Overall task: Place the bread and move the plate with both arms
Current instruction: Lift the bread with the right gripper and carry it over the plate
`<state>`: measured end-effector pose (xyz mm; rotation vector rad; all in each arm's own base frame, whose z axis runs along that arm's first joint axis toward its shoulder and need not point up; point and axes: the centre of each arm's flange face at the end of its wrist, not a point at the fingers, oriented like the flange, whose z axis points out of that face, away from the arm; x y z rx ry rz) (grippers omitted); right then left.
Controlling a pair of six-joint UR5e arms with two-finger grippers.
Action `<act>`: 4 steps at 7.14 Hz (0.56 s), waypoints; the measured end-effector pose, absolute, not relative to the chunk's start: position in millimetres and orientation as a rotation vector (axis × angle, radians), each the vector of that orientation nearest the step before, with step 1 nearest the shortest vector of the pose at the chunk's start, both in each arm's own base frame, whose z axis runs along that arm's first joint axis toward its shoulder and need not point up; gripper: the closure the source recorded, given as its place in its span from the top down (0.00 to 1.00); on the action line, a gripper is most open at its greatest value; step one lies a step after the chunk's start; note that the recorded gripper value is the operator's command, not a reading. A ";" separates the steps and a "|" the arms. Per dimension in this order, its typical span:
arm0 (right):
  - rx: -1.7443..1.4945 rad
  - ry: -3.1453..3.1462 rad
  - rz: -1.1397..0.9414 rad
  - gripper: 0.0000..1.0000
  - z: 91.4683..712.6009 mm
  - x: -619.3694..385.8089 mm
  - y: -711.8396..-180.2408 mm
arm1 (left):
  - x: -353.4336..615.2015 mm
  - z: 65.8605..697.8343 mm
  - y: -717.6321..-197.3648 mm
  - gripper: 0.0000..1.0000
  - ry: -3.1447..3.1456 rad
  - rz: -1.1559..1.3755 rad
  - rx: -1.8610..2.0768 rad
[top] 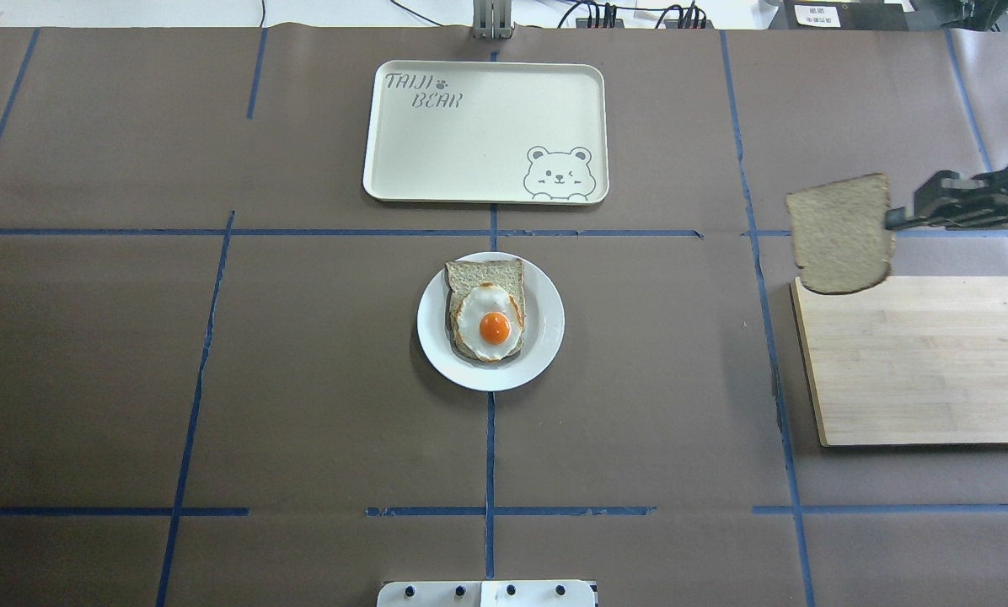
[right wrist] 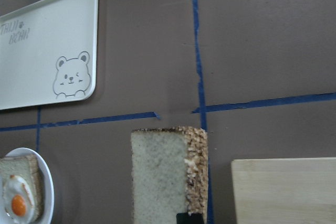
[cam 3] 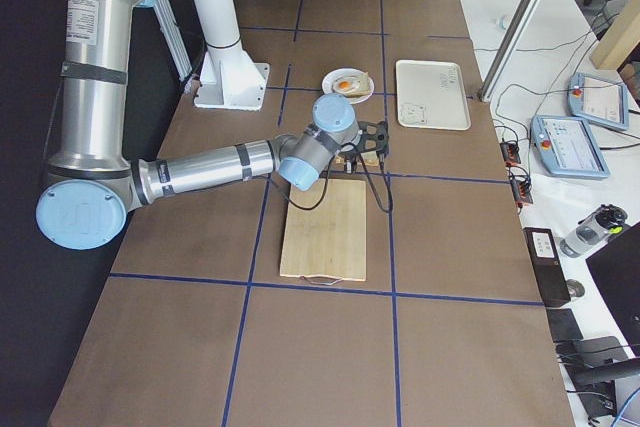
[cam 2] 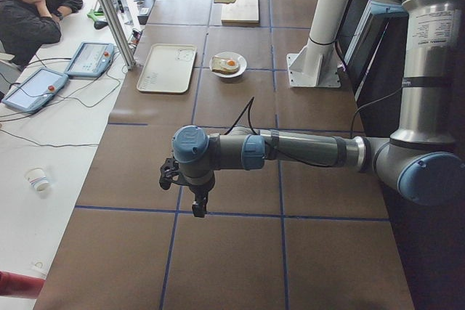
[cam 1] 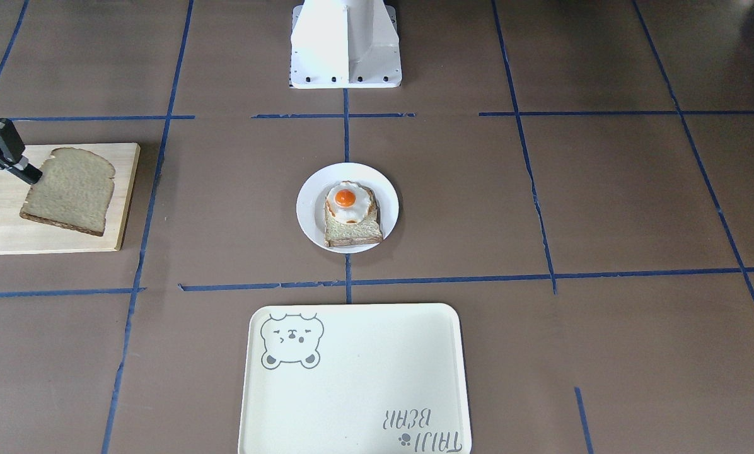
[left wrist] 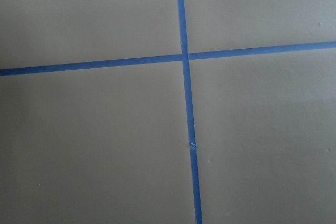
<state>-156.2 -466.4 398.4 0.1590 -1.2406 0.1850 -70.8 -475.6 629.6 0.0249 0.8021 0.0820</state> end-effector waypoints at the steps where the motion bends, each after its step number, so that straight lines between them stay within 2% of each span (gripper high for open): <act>1: 0.129 -1.298 0.197 0.00 353.2 -192.5 -479.9 | -70.8 631.1 -475.5 1.00 0.802 0.081 0.022; 2: 0.116 -1.340 0.208 0.00 313.5 -231.4 -486.5 | -70.7 632.4 -475.4 1.00 0.802 0.080 0.019; 4: 0.148 -1.387 0.216 0.00 256.6 -323.7 -467.6 | -70.4 634.5 -475.4 1.00 0.802 0.079 0.015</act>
